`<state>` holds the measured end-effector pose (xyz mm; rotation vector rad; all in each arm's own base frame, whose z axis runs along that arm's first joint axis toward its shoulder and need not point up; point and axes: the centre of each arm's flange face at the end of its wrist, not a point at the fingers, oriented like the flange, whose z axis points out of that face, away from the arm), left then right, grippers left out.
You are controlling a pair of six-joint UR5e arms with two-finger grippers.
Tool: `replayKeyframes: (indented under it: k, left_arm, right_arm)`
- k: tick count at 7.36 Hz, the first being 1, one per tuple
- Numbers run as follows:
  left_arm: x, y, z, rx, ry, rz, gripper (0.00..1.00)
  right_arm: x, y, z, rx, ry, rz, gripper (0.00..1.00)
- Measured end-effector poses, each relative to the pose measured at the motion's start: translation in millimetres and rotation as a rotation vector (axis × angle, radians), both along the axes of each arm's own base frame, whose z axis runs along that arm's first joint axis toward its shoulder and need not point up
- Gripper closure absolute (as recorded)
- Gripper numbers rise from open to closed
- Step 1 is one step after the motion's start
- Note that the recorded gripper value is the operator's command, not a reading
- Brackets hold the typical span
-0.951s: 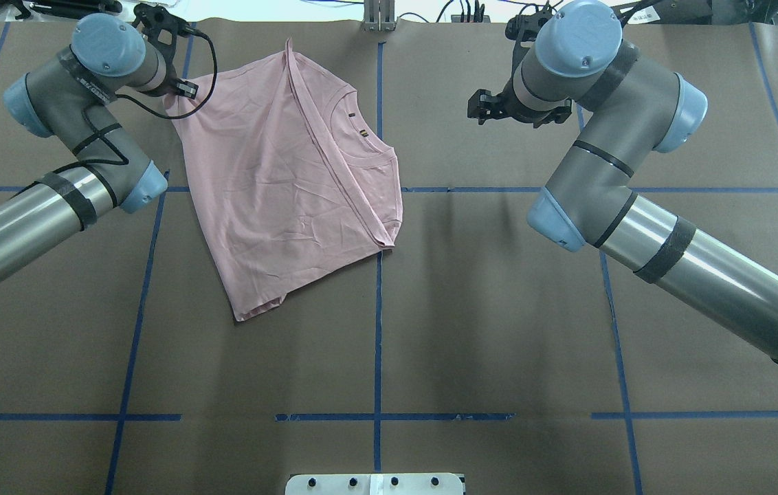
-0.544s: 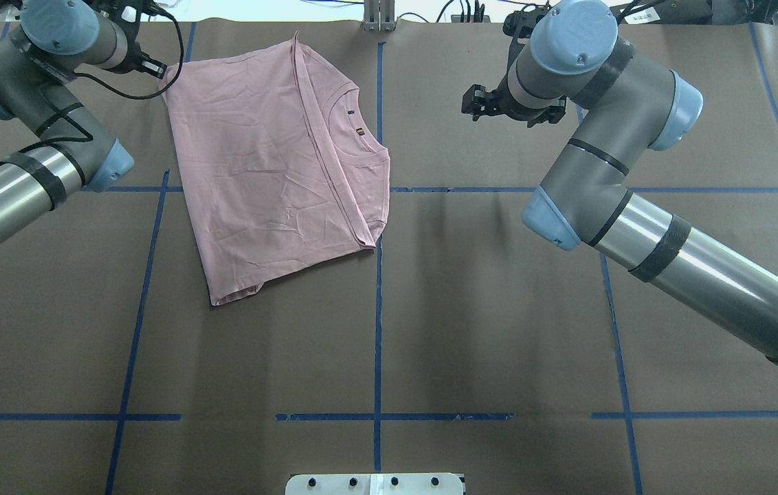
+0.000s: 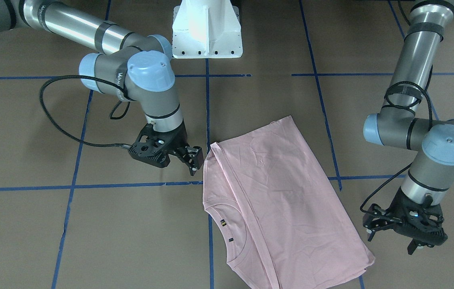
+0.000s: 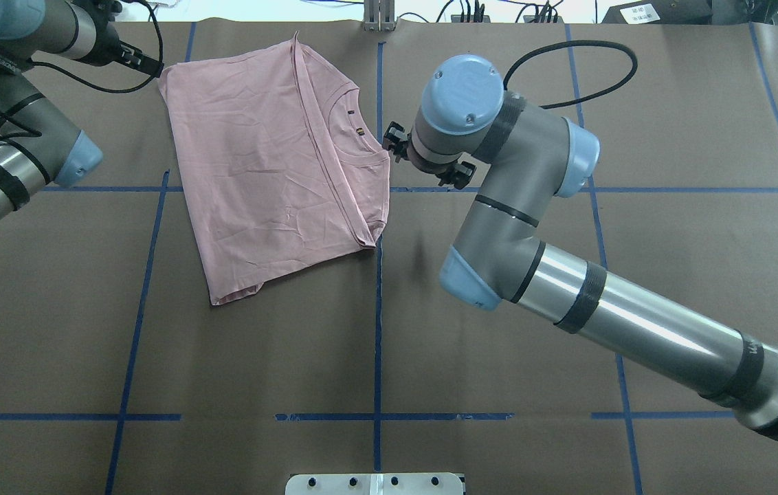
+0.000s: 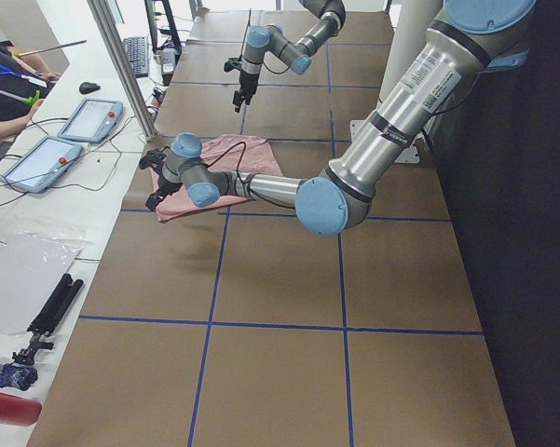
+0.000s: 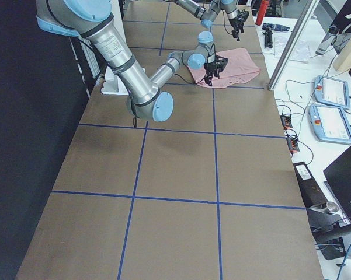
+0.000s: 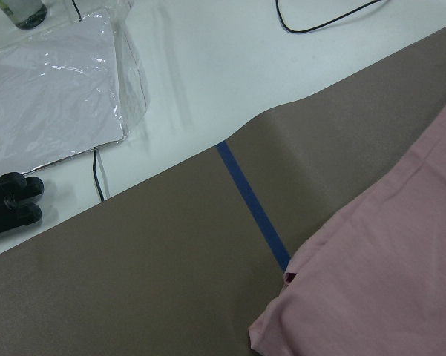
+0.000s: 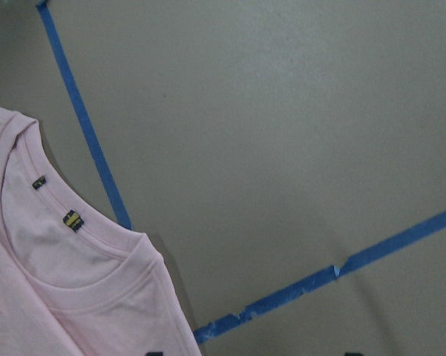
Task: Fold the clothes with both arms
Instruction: 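Lower the right gripper onto the shirt's collar corner nearest it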
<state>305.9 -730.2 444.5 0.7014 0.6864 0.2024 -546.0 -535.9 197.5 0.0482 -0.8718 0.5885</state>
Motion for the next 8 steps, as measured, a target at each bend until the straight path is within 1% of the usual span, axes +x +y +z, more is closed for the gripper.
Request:
replayKeyframes:
  k: [1, 2, 3, 5, 8]
  left_arm:
    - [9, 6, -5, -0.006, 0.019, 0.001, 0.0]
    - [16, 10, -10, -0.006, 0.031, 0.006, 0.0]
    - [21, 13, -13, -0.008, 0.037, 0.01, 0.0]
    - [27, 17, -12, -0.011, 0.039, 0.016, 0.0]
    - [27, 19, -8, -0.012, 0.039, 0.018, 0.0]
  right_arm:
    - [-26, 19, -11, -0.036, 0.012, 0.01, 0.26]
    - [-51, 32, -17, -0.044, 0.033, 0.018, 0.32]
    - [-74, 38, -23, -0.044, 0.055, 0.024, 0.34]
    - [-99, 48, -28, -0.044, 0.072, 0.022, 0.37]
    - [-108, 51, -27, -0.034, 0.061, 0.017, 0.37]
